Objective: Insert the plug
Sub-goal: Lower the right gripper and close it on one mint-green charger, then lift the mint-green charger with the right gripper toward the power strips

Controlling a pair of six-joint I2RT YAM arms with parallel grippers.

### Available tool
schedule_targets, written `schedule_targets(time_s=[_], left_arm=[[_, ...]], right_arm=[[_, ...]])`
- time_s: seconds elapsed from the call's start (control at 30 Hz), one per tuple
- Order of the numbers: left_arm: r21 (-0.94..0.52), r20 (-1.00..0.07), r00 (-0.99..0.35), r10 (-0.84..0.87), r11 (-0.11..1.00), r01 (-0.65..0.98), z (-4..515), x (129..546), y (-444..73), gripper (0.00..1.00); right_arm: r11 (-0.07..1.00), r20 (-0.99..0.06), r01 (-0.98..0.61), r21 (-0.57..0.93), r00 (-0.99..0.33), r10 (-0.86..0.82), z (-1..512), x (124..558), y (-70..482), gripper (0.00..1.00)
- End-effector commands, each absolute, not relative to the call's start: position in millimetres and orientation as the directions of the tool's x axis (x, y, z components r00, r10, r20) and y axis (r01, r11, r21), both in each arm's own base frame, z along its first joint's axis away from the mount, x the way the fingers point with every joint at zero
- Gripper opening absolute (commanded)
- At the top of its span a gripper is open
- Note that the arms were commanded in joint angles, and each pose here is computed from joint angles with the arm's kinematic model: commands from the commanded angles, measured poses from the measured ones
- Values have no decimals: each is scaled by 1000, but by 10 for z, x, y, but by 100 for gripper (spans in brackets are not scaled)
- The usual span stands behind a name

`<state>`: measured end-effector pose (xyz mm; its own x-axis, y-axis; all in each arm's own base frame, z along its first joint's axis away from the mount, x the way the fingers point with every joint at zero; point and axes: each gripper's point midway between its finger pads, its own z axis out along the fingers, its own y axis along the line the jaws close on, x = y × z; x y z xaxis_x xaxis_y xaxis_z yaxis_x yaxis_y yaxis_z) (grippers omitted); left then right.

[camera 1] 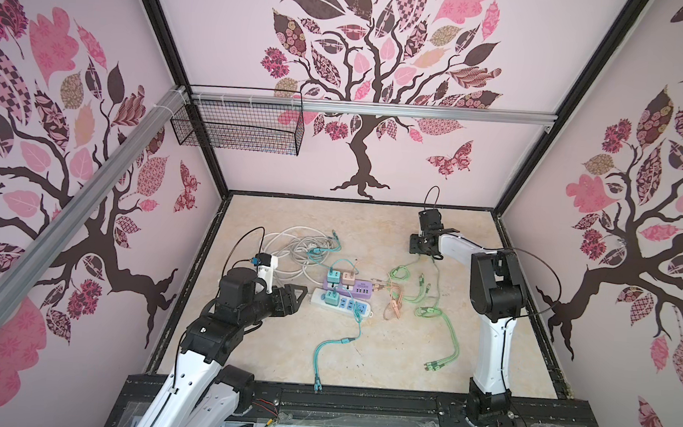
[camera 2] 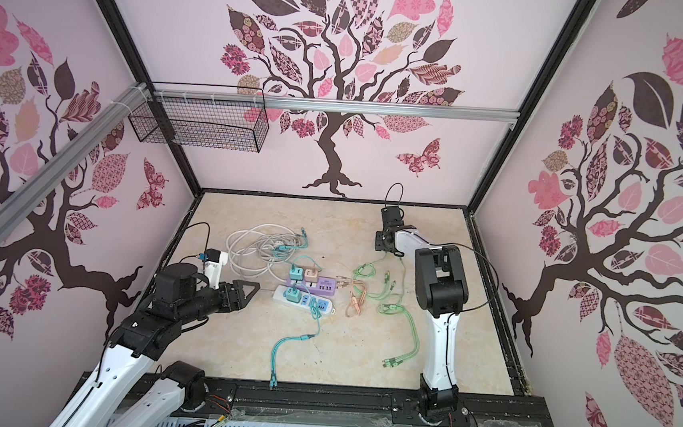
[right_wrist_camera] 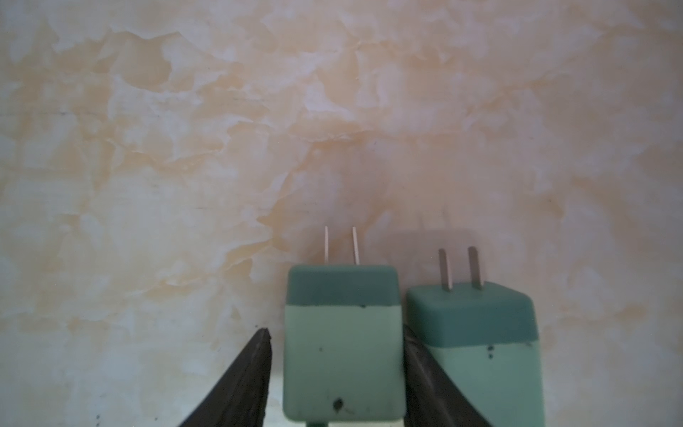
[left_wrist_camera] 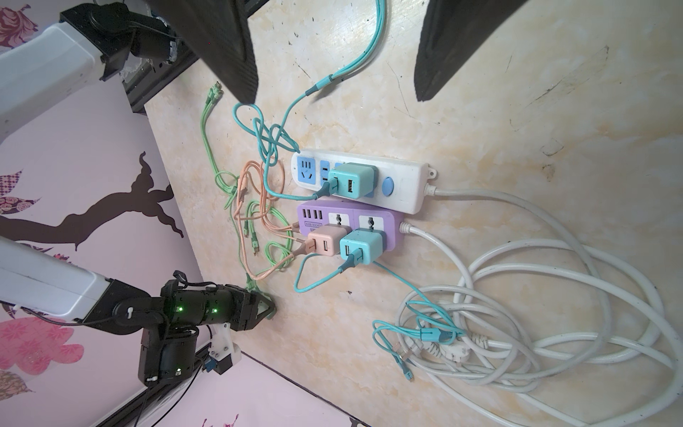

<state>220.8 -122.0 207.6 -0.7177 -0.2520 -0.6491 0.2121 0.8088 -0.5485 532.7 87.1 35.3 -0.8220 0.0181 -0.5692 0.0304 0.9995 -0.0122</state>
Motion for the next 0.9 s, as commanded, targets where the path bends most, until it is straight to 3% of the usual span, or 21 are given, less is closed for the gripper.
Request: schedule_targets(time_s=[0.0, 0.23, 0.5, 0.87], left_arm=[[-534, -661, -710, -244, 817, 216, 2075, 2202, -1194, 71], [-533, -661, -709, -244, 818, 216, 2076, 2203, -1191, 71], [-534, -660, -711, -245, 818, 214, 2067, 2203, -1192, 71], [-540, -658, -712, -246, 813, 218, 2108, 2222, -1209, 71]], right_arm=[[999, -542, 42, -13, -840, 28, 259, 5337, 840, 54], [999, -538, 43, -12, -842, 29, 247, 5331, 841, 49], [999, -554, 34, 5, -832, 32, 344, 5310, 856, 35], [996, -679, -71, 51, -734, -18, 1206, 5114, 948, 28]])
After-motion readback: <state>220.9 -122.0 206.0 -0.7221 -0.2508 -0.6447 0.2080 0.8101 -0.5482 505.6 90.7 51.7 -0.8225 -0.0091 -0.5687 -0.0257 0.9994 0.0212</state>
